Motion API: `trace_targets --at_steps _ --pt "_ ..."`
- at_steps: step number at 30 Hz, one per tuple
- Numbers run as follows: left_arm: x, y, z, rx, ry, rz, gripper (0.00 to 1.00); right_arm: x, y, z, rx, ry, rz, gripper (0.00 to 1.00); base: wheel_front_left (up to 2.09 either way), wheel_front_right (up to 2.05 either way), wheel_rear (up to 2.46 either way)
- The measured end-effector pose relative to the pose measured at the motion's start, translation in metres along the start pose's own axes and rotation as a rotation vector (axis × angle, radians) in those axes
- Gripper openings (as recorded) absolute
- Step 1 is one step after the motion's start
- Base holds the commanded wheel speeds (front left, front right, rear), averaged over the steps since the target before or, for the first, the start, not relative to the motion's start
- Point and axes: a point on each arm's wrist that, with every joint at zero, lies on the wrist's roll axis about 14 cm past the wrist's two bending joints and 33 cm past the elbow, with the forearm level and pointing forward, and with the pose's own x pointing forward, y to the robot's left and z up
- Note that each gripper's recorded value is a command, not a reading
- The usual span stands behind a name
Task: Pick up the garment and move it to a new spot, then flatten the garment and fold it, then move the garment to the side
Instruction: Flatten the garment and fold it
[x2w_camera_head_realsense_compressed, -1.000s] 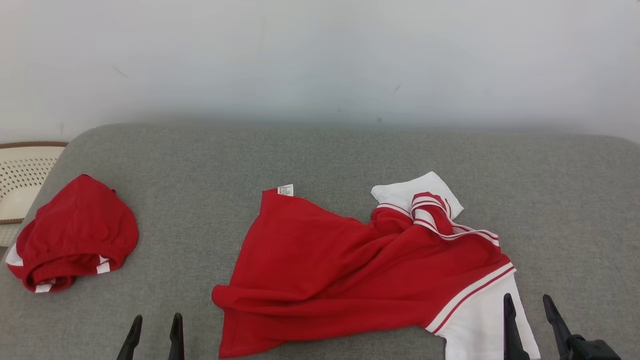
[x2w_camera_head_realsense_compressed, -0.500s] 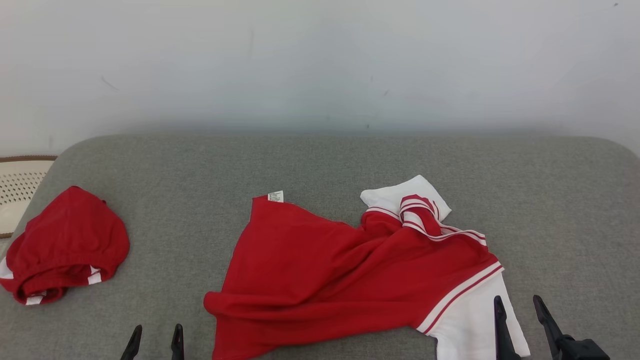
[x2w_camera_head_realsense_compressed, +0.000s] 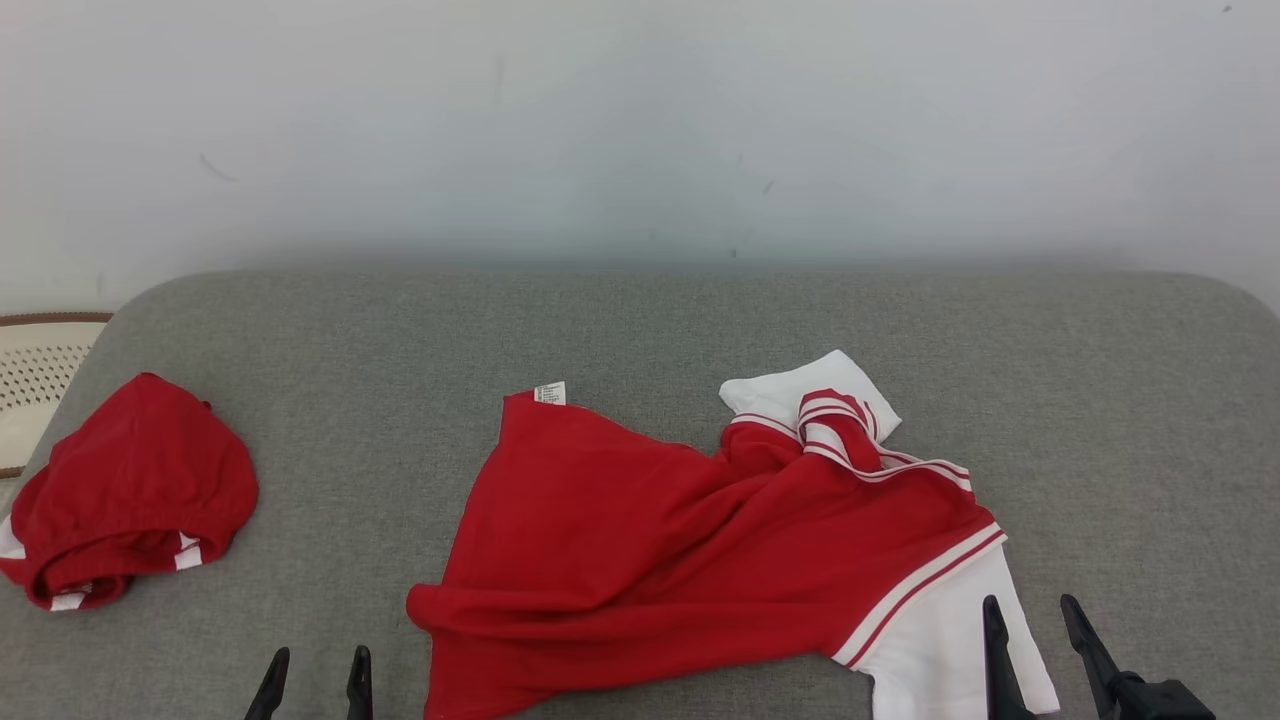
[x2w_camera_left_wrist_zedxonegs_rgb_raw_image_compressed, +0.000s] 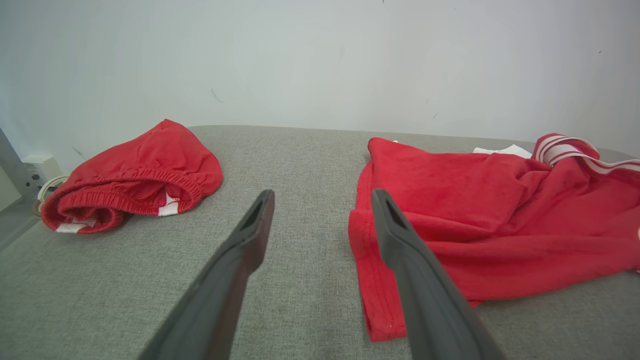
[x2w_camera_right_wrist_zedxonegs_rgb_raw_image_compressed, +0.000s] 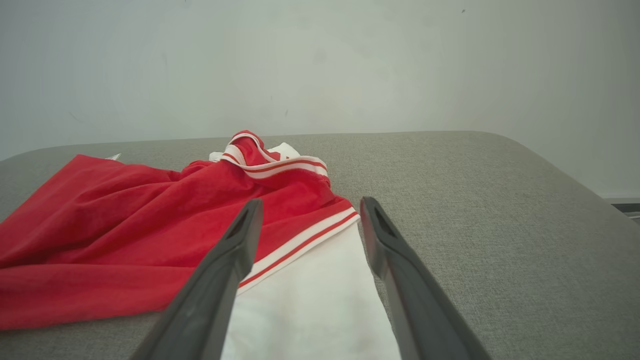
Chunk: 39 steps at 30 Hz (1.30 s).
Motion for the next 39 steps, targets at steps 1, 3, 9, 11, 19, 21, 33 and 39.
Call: trace_targets --at_steps 1,3,9,11,19,21,33,39 --pt "0.000 0.000 0.000 0.000 0.000 0.001 1.00 0.000 0.000 0.000 0.000 0.001 0.000 1.00 0.00 0.00 0.00" --pt "0.000 0.000 0.000 0.000 0.000 0.001 1.00 0.000 0.000 -0.001 0.000 0.002 0.001 1.00 0.00 0.00 0.00" --pt "0.001 0.000 0.000 -0.006 -0.001 -0.003 1.00 -0.001 0.000 -0.003 0.002 0.008 -0.002 1.00 0.00 0.00 0.00" --pt "0.001 -0.001 0.000 -0.006 -0.001 -0.004 1.00 -0.002 -0.001 -0.003 0.002 0.009 -0.004 1.00 0.00 0.00 0.00" --pt "0.001 -0.001 0.000 -0.009 0.000 -0.004 1.00 -0.002 -0.002 -0.003 0.002 0.011 -0.006 1.00 0.00 0.00 0.00" --pt "0.001 -0.001 0.000 -0.009 0.000 -0.004 1.00 -0.002 -0.002 -0.003 0.002 0.011 -0.007 1.00 0.00 0.00 0.00" --pt "0.000 -0.002 -0.001 -0.024 0.004 -0.012 1.00 -0.002 -0.004 -0.003 0.010 0.007 -0.015 1.00 0.00 0.00 0.00" --pt "0.001 -0.023 -0.028 -0.074 0.088 -0.082 1.00 0.001 -0.014 -0.009 0.013 0.029 -0.041 1.00 0.00 0.00 0.00"
